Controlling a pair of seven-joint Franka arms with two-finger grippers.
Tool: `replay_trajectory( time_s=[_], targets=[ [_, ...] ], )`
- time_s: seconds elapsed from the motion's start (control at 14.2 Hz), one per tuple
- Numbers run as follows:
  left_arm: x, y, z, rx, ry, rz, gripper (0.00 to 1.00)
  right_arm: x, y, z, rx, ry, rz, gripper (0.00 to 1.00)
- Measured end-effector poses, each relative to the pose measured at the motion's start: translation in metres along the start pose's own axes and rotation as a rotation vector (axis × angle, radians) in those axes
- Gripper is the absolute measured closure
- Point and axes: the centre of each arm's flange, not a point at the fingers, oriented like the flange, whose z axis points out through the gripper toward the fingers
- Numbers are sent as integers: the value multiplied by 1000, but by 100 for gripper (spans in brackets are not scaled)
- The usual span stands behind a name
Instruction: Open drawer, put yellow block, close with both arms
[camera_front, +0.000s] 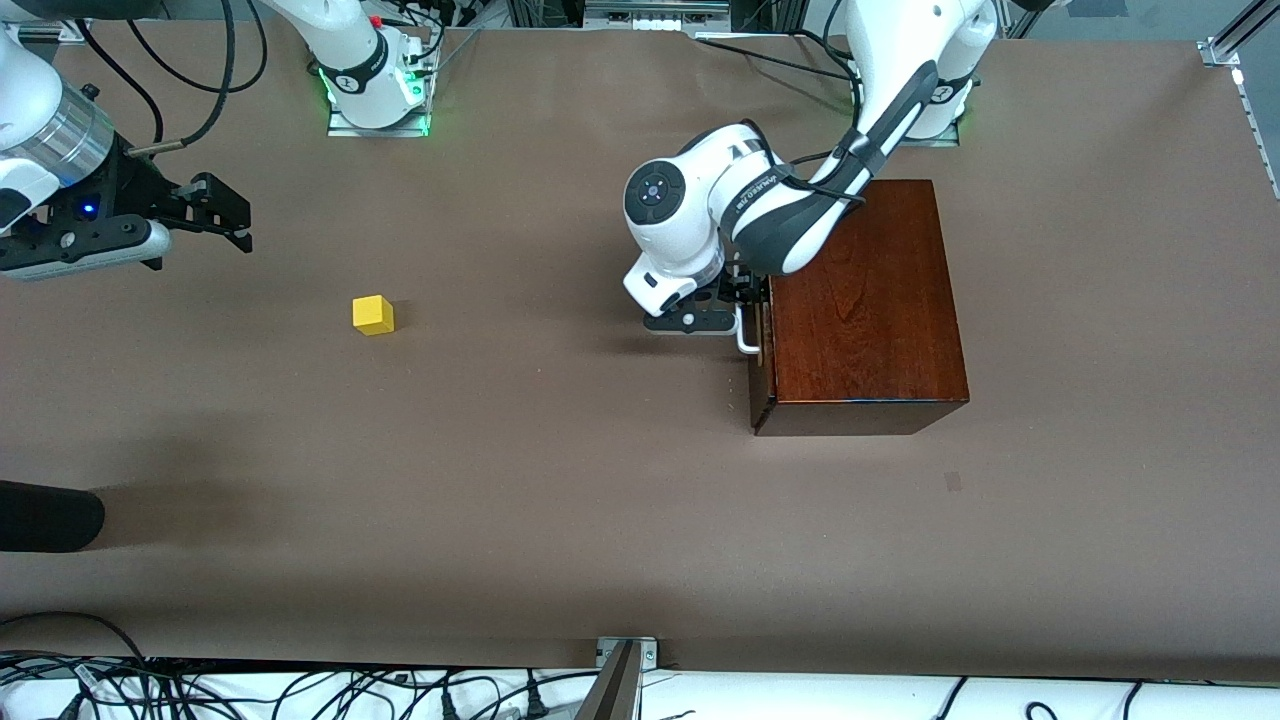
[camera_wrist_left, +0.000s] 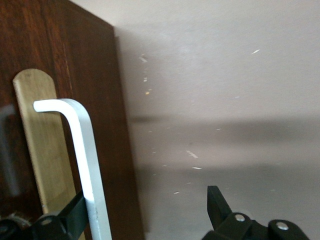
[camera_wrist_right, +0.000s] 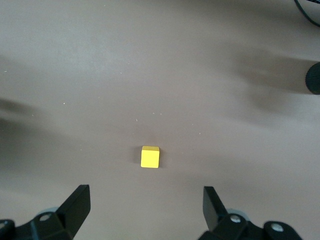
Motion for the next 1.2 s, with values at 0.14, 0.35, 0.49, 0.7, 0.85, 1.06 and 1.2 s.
replay_trajectory(
  time_s=[0.14,0.35,0.49,0.7,0.85,1.06,1.2],
  targets=[
    [-5,8,-2,-12,11,-6,0,0,0,0,0,0,0,0],
    [-10,21,-7,-72,17,-17,0,0,1,0,0,0,1,0],
    [-10,28,-12,-149,-2,-43,0,0,1,0,0,0,2,0],
    [-10,35,-18,-229,-27,-73,0,1,2,0,-1,4,4,0],
    [-8,43,-28,-311,-25,-97,0,1,2,0,-1,5,4,0],
    [-7,49,-41,-387,-45,-130,0,1,4,0,-1,5,7,0],
    [-4,50,-52,-417,-39,-139,0,1,4,0,-1,5,8,0]
  ],
)
